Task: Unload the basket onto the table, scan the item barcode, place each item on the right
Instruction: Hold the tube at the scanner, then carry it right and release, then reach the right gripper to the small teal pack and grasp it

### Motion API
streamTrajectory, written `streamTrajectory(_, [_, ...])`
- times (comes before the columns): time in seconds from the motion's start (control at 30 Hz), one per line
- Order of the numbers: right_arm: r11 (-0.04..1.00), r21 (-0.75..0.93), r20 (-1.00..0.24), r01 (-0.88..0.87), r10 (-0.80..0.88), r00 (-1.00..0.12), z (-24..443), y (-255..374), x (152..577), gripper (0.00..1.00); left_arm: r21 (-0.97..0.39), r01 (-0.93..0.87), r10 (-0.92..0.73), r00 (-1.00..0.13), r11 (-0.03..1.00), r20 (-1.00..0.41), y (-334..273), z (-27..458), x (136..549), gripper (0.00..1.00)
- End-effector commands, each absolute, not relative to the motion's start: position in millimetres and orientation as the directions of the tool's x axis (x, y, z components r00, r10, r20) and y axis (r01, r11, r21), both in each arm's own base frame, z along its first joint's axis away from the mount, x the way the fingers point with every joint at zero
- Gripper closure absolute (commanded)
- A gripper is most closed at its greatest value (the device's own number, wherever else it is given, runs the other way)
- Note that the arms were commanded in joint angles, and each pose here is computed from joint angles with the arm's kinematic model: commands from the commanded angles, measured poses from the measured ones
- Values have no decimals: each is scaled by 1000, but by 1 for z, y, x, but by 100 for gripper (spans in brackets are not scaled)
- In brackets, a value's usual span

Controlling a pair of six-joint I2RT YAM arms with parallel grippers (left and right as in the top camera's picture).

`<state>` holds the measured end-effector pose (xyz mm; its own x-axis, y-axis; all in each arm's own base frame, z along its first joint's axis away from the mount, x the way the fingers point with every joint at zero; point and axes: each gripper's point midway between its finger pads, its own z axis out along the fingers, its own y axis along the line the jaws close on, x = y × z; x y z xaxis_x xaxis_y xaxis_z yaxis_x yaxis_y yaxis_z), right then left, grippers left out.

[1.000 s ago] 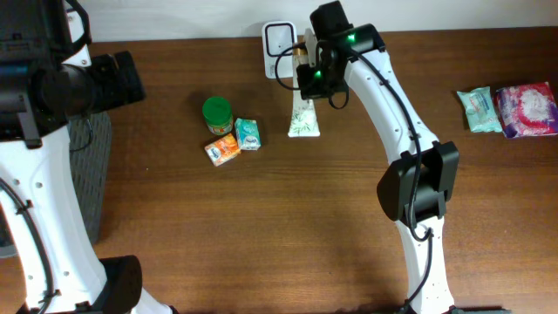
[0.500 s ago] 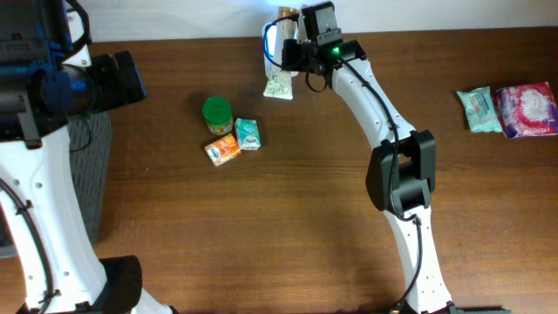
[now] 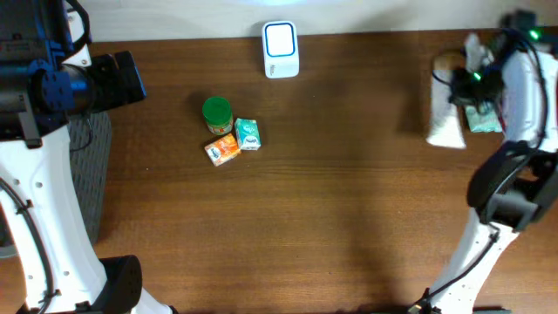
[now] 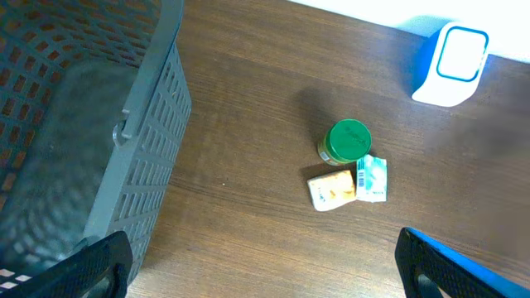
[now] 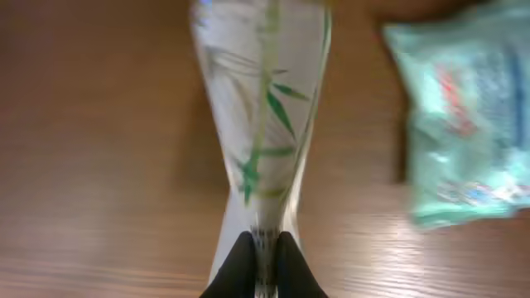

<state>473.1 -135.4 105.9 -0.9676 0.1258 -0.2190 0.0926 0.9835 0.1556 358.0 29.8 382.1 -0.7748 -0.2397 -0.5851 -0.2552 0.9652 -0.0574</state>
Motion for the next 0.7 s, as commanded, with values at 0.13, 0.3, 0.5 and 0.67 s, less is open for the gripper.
streamTrajectory(0.13, [967,16,-175,253,252,-952,71,-221,433,49,-67,-258,-248,-770,964,-588,30,384,357,1])
streamTrajectory(0.3, [969,154,-264,191,227,-937,123,-179,464,47,-67,-258,-248,-770,964,-588,30,384,357,1])
streamTrajectory(0.5, [828,535,-285,-165,-7,-959,191,25,476,9,-67,-258,-248,-770,964,-588,30,384,357,1])
streamTrajectory(0.67, [750,534,-261,-389,-291,-920,157,188,452,1,-67,-258,-247,-770,964,-588,30,384,357,1])
